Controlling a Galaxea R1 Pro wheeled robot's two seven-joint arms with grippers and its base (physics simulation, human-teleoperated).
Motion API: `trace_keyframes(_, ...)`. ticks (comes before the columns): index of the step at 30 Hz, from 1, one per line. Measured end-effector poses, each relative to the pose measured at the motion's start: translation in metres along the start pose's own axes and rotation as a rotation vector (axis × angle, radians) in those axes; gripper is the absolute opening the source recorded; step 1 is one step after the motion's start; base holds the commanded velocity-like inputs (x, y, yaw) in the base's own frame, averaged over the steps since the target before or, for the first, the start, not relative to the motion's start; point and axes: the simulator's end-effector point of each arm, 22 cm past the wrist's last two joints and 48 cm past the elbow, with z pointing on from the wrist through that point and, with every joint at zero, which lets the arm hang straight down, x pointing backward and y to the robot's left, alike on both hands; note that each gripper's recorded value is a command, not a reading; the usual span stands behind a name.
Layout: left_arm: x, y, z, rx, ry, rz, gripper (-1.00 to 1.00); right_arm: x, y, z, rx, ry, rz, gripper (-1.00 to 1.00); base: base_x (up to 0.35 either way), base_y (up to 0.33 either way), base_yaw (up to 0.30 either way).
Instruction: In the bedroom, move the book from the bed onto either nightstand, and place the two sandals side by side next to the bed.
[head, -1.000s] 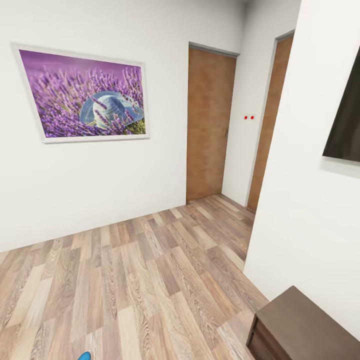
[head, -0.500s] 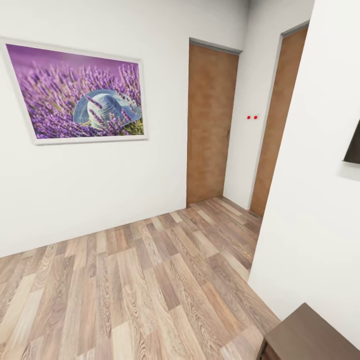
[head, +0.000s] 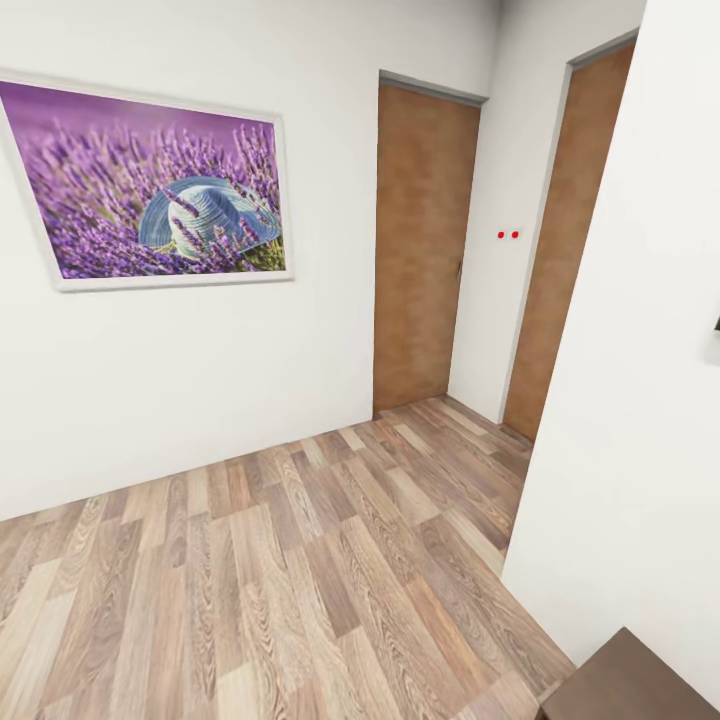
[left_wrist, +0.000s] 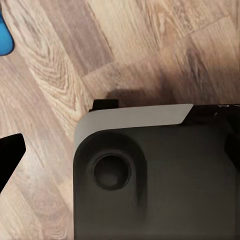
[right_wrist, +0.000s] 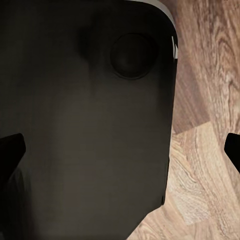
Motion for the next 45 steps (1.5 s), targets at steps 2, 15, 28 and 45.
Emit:
trace_keyframes(2, 0.0002, 0.0000, 0.0000, 0.000, 0.000, 0.000, 1.00, 0.0000, 0.0001, 0.0000, 0.000, 0.000, 0.000, 1.00, 0.015, 0.000, 0.000)
trace_keyframes(15, -0.0004, 0.0029, -0.0001, -0.004, -0.001, 0.000, 1.00, 0.0000, 0.0002, -0.0001, -0.001, 0.000, 0.000, 1.00, 0.121, 0.000, 0.000)
trace_keyframes(28, -0.0010, 0.0026, 0.0001, -0.003, -0.002, 0.000, 1.00, -0.0001, 0.0002, 0.0000, -0.001, 0.000, 0.000, 1.00, 0.214, 0.000, 0.131)
trace_keyframes(45, -0.0009, 0.0027, -0.0001, -0.003, -0.002, 0.000, 1.00, 0.0000, 0.0002, -0.0001, -0.001, -0.001, 0.003, 1.00, 0.140, 0.000, 0.084)
